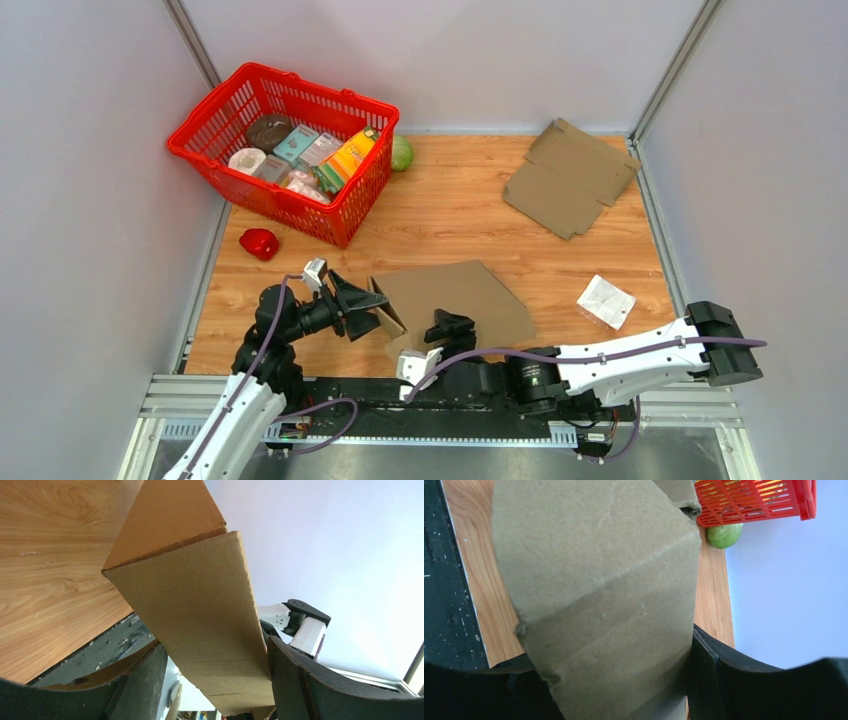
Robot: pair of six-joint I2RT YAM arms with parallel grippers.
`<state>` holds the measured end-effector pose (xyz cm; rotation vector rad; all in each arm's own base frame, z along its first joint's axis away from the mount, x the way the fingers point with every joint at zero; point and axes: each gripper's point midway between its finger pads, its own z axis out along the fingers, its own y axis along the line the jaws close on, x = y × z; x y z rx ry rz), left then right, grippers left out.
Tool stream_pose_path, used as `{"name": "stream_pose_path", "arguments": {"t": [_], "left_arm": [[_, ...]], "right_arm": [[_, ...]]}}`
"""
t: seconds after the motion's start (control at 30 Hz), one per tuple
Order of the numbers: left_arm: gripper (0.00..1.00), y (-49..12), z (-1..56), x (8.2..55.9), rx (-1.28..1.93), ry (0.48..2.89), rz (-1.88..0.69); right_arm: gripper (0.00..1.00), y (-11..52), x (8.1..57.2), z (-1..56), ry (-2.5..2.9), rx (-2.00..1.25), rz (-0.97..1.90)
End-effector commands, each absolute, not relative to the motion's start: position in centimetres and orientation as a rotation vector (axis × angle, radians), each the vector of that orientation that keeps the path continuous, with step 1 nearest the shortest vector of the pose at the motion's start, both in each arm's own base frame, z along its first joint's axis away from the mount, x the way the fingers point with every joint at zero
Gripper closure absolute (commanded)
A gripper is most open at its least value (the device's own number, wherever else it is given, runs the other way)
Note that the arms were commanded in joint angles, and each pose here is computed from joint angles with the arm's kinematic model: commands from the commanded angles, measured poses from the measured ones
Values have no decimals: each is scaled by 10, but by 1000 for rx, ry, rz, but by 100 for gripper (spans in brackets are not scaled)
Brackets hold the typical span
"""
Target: Fold the paper box
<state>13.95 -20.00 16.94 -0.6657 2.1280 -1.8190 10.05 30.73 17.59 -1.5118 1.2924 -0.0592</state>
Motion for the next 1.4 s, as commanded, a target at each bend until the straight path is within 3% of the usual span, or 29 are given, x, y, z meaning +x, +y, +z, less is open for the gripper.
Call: {"name": "stream_pose_path", "arguments": {"t": [0.0, 0.2, 0.53, 0.67, 0.83, 1.0, 1.23, 1.37], "left_arm": [[24, -184, 180, 161, -872, 1982, -1808], [23, -180, 160, 169, -1134, 2030, -1775], [22, -177, 185, 171, -1016, 2253, -1504], [22, -161, 161, 154, -1191, 2392, -1284], [21, -149, 155, 159, -1249, 2334, -1189], [21, -146, 182, 179, -1015, 2202, -1209], [20, -112, 204, 183, -383, 2199, -789], [21, -124, 205, 175, -232, 2206, -858]], "right_arm": [[63, 285, 119, 209, 1391, -1224, -79], [62, 297, 106, 196, 1375, -1289, -42], [61, 323, 96, 196, 1327, -1357, -21], [61, 314, 100, 193, 1336, -1353, -60], [62, 302, 102, 195, 1360, -1310, -35], [62, 288, 104, 198, 1404, -1299, -28], [60, 283, 104, 199, 1662, -1446, 168], [61, 272, 122, 203, 1822, -1495, 143]]}}
